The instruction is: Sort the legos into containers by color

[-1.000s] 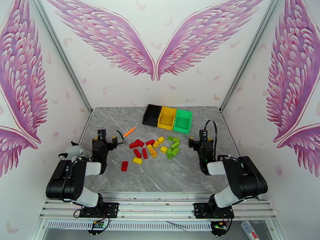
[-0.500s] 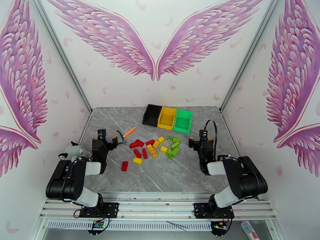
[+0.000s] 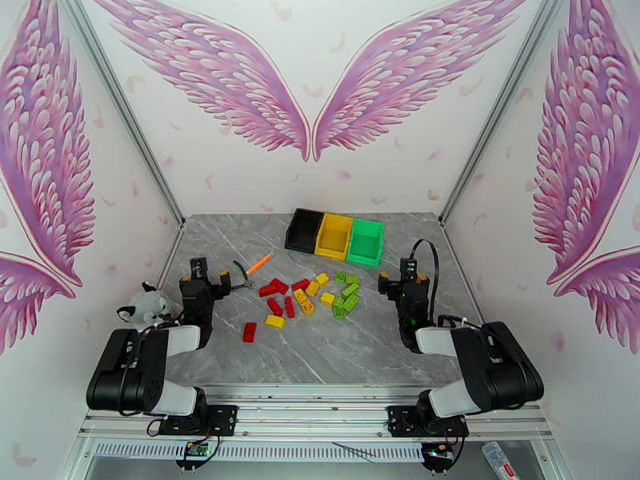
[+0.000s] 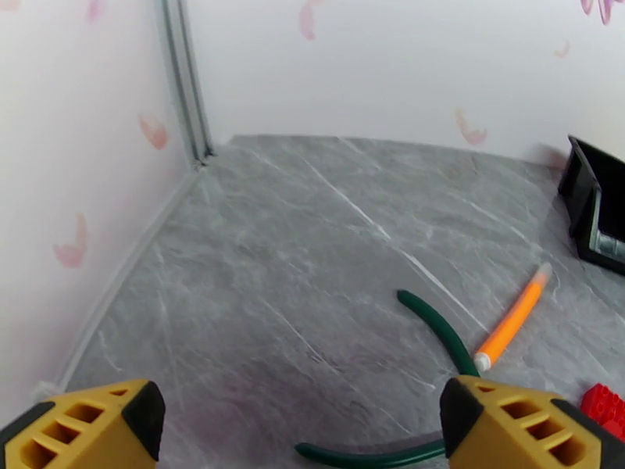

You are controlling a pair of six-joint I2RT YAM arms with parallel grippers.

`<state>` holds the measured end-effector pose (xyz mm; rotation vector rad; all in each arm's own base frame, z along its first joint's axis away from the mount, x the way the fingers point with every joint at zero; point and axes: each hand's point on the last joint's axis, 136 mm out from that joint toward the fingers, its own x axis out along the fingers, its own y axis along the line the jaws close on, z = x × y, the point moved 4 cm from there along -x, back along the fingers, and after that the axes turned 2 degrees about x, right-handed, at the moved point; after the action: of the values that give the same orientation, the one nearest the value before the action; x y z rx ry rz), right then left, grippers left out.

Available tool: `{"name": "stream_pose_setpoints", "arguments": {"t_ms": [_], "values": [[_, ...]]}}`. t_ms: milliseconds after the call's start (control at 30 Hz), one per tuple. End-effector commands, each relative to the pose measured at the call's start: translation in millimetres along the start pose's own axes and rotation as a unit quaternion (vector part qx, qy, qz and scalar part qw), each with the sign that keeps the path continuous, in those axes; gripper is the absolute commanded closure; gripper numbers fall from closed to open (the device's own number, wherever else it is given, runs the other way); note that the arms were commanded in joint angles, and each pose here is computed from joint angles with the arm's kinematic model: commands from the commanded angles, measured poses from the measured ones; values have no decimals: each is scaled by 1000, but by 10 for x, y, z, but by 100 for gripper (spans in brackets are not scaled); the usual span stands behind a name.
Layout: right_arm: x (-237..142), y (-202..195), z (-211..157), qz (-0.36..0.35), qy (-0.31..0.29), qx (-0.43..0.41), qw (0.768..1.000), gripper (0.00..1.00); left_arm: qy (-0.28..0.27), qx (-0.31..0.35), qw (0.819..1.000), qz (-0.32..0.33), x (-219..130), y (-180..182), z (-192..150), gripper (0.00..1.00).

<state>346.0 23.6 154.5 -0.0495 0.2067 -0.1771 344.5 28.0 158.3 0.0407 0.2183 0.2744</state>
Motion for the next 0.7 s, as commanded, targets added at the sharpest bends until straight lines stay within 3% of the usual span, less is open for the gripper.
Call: {"name": "stream_pose_setpoints", "arguments": {"t_ms": [0,167,233,267,333,400,467,533,667], "values": [[-169,-134,335,-67,-24,22,997,1,-24,-19,998,52,-211,99,281,1],[-412,-162,624,-45,21,151,987,1,-13,-98,994,39,-452,110,699,1],[-479,-206,651,-55,44,221,973,1,-11,-144,989,20,-539,90,856,1],[-520,-143,686,-19,64,236,970,1,-8,-168,986,3,-580,58,917,1],[-595,40,794,60,78,223,970,1,-10,-218,975,-38,-641,-18,998,1],[-640,125,810,93,98,222,966,1,-3,-278,957,-82,-685,-116,1041,1],[-631,208,752,109,129,214,962,7,6,-304,942,-143,-700,-298,1102,1],[-584,322,676,125,157,204,958,9,26,-302,935,-184,-711,-502,1143,1],[-493,749,588,180,212,161,947,11,81,-235,938,-241,-771,-1008,1080,1]]}}
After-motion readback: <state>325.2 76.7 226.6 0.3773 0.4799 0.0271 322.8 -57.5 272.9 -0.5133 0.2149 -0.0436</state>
